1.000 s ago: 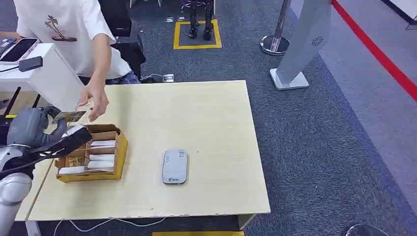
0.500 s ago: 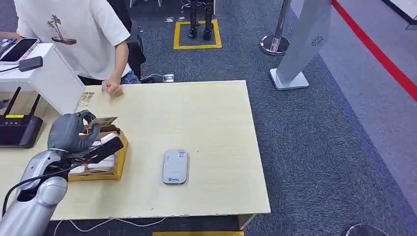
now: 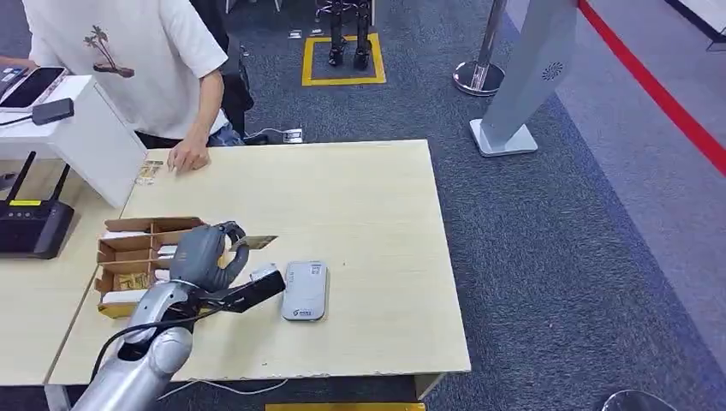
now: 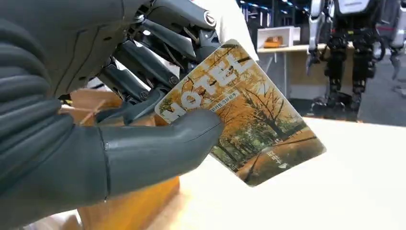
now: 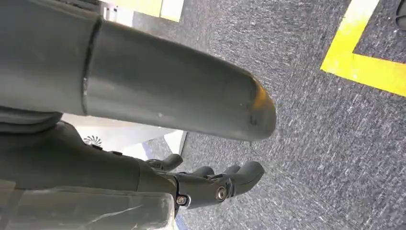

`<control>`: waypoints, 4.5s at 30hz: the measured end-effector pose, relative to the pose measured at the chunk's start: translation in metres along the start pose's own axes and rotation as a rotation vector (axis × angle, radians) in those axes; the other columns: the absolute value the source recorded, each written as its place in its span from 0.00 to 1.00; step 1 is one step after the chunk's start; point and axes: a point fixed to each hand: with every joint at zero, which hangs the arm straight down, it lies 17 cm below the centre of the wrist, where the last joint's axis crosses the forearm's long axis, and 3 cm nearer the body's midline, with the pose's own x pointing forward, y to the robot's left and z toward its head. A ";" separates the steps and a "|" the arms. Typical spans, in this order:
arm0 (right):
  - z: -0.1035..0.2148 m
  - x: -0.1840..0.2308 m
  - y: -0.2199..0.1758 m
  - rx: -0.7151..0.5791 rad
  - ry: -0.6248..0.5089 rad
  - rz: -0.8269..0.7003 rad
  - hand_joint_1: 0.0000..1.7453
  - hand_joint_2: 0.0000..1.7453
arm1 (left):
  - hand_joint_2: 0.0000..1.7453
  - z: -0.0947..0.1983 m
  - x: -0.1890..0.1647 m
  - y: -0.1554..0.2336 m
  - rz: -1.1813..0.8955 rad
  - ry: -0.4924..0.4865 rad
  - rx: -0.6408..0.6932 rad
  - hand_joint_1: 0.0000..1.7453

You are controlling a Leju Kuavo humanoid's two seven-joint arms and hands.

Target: Pass the card to the sensor for recognition and then transmit it.

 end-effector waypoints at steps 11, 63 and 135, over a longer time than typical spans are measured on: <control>0.000 0.000 -0.001 -0.004 0.001 0.007 0.00 0.00 | 1.00 0.005 0.024 -0.051 0.038 -0.013 -0.080 1.00; 0.000 0.001 -0.001 -0.007 -0.001 0.041 0.00 0.00 | 1.00 0.019 0.043 -0.098 0.019 -0.040 -0.161 1.00; 0.001 0.008 0.000 0.008 -0.020 0.011 0.00 0.00 | 0.00 -0.015 -0.133 0.199 -0.038 0.200 0.258 0.00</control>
